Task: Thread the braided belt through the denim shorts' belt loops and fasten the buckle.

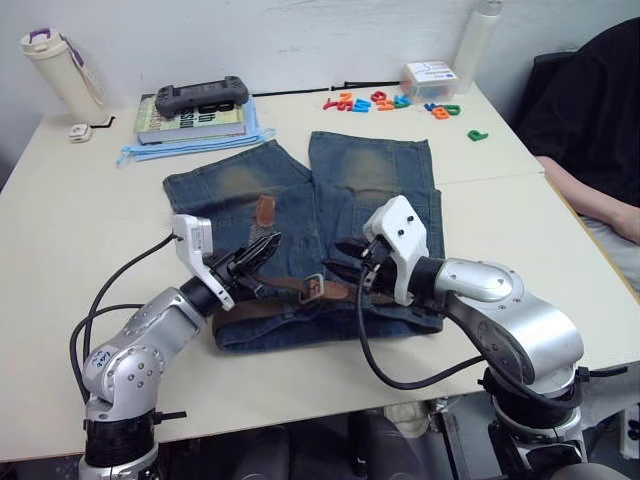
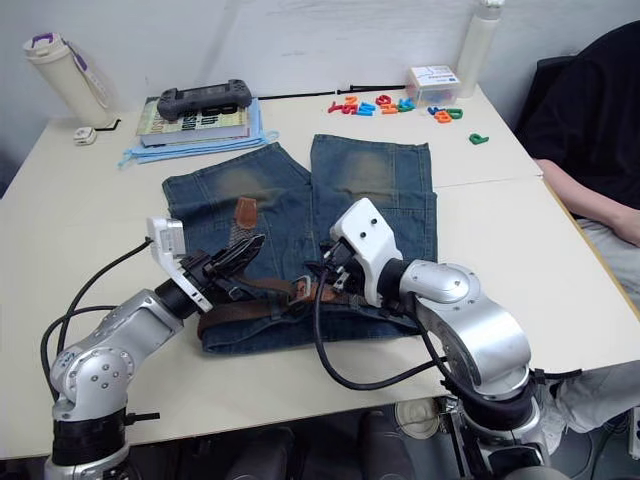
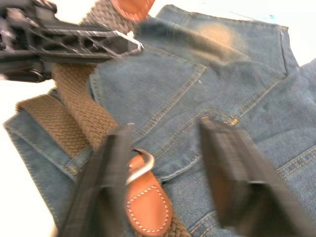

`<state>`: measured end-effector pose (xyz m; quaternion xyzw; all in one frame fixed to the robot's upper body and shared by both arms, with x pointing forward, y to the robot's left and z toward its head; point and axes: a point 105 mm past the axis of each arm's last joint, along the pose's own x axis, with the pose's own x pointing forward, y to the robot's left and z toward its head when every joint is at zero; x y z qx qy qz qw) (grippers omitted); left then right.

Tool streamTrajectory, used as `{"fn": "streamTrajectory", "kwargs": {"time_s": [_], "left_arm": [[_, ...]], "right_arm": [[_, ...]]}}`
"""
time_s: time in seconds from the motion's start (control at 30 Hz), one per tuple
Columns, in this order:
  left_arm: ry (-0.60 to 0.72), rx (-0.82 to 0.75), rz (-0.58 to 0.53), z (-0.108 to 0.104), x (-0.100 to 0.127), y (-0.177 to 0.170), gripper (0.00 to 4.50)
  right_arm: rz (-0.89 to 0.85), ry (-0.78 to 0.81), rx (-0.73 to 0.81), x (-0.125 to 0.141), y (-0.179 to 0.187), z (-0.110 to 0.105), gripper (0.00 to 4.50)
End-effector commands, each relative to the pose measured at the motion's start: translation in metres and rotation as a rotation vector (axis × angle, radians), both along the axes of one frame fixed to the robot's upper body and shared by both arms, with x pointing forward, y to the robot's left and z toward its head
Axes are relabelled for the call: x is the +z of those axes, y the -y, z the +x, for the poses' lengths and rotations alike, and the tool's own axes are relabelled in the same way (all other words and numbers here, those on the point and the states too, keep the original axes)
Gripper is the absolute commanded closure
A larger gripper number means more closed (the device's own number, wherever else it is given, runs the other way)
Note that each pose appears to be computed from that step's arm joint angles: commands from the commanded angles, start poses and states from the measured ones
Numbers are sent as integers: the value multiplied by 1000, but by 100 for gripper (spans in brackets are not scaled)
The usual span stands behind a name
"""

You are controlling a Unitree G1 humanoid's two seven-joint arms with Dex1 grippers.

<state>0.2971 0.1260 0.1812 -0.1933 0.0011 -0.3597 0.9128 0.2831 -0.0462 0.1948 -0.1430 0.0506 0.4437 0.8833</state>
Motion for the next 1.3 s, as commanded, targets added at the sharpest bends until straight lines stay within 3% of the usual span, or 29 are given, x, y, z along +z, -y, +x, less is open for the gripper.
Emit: {"fn": "streamTrajectory", "kwargs": {"time_s": [0.03, 0.83, 1.3], "left_arm": [[58, -12, 11, -5, 13, 5, 450], [72, -25, 47, -12, 26, -2, 450], [39, -22, 79, -7, 18, -4, 450]], "right_arm": [[-15, 41, 27, 1, -6, -9, 448], [-135, -26, 3, -53, -27, -5, 448], [-118, 38, 43, -43, -56, -7, 448]]}}
